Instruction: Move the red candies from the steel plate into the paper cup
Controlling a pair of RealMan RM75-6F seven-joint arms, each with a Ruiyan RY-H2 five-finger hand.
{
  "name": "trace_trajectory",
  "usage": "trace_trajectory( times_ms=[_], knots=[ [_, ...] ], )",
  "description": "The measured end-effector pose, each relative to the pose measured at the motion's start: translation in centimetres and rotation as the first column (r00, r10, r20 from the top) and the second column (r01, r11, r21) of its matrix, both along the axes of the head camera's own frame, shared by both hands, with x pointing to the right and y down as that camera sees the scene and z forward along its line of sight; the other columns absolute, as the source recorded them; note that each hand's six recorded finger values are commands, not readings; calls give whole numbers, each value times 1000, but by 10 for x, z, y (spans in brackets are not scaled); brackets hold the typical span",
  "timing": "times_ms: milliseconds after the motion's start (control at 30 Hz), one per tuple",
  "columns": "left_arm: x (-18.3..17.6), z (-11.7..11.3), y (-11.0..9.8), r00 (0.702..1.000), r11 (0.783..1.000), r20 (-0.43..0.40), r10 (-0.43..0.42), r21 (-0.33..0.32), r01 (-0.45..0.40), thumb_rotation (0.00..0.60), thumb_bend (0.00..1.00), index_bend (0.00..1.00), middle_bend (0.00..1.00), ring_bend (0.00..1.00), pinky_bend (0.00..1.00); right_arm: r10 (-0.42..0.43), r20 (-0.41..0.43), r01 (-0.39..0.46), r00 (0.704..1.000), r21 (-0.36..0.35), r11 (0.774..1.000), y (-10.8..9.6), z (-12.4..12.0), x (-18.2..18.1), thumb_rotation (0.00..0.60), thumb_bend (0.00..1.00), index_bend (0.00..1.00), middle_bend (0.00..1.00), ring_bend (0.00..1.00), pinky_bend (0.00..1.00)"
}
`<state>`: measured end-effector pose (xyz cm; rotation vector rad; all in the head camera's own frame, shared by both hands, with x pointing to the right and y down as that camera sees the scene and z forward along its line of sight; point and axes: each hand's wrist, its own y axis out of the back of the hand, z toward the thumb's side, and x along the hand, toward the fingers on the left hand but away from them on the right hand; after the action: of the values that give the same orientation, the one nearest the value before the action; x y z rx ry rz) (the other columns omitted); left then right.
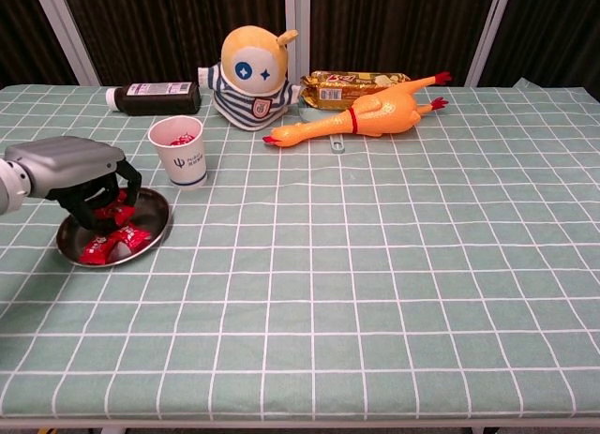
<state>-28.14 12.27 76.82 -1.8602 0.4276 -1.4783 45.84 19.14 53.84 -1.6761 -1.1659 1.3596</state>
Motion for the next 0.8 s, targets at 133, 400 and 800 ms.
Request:
trace_trajectory(
  times_ms=[133,400,800],
  knots=[
    [0,-14,-3,999,1000,-41,-24,19,25,600,374,616,912,818,982,-4,4,4,1000,0,1000,-1,0,-1,600,79,41,204,10,213],
    [4,-68,-39,980,988,-176,-89,108,109,600,372,614,912,817,982,-9,12,9,1000,-3,1000,-2,2,-1,600,79,41,204,10,213],
    [51,-68,-90,982,991,-183,-56,107,76,600,368,597,911,817,982,9,5,-9,1000,1,1000,0,1,6,600,79,41,204,10,213]
  ],
)
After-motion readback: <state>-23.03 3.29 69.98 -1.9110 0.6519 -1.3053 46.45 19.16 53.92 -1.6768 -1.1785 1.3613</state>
